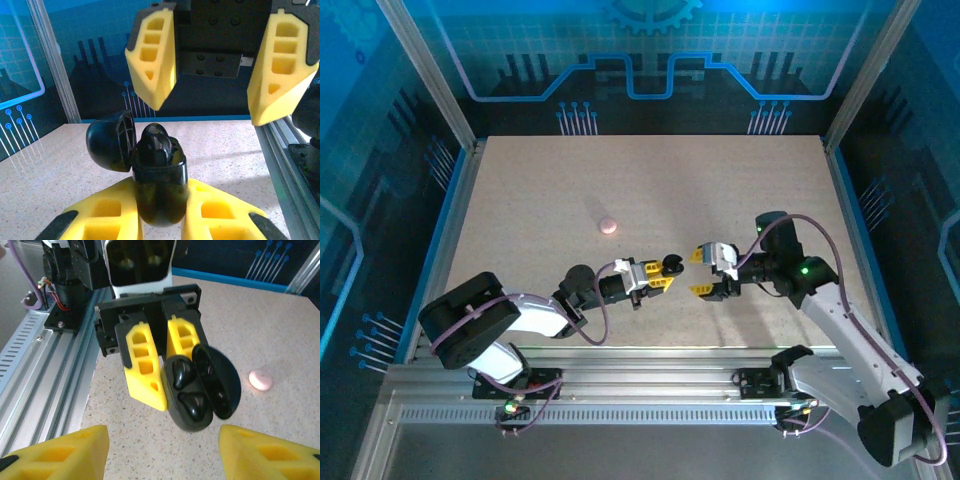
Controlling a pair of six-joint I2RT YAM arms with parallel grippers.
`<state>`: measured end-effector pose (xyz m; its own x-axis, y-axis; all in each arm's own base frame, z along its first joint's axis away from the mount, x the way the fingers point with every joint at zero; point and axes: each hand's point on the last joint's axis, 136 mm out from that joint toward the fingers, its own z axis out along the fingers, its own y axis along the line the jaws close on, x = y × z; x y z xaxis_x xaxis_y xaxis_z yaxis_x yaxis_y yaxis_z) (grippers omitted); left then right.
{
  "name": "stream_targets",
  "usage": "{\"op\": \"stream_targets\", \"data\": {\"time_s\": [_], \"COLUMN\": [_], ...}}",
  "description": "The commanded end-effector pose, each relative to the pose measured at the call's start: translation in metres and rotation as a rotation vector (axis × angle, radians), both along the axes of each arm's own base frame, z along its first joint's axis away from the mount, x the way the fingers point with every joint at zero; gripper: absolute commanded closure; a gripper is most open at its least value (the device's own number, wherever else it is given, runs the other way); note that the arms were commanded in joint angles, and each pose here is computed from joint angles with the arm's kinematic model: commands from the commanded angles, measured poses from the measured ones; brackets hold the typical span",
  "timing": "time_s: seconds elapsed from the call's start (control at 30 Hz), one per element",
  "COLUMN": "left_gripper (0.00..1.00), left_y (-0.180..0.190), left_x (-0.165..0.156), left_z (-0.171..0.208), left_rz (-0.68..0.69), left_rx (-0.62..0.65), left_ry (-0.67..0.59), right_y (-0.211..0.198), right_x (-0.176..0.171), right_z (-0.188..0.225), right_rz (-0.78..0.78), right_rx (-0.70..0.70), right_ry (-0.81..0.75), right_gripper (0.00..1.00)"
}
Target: Insert the wireless bluetooth earbuds into the charging case
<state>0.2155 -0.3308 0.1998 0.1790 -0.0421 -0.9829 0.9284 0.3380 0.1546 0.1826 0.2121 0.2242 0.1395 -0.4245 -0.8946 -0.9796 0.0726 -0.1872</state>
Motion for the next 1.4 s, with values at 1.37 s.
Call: {"op": "stream_targets", "data": {"time_s": [1.37], "left_gripper": [0.9], "left_y": [0.001], "left_x": [-0.002], "left_z": [0.011], "left_rz": [0.004], "left_rx": [-0.024], "left_ry": [-0.053], "right_y": [0.014], "right_x": [0.004], "right_z": [0.004], "right_rz": [0.004], "right_rx": [0.055], "right_ry": [-0.034], "right_gripper": [0.43]}}
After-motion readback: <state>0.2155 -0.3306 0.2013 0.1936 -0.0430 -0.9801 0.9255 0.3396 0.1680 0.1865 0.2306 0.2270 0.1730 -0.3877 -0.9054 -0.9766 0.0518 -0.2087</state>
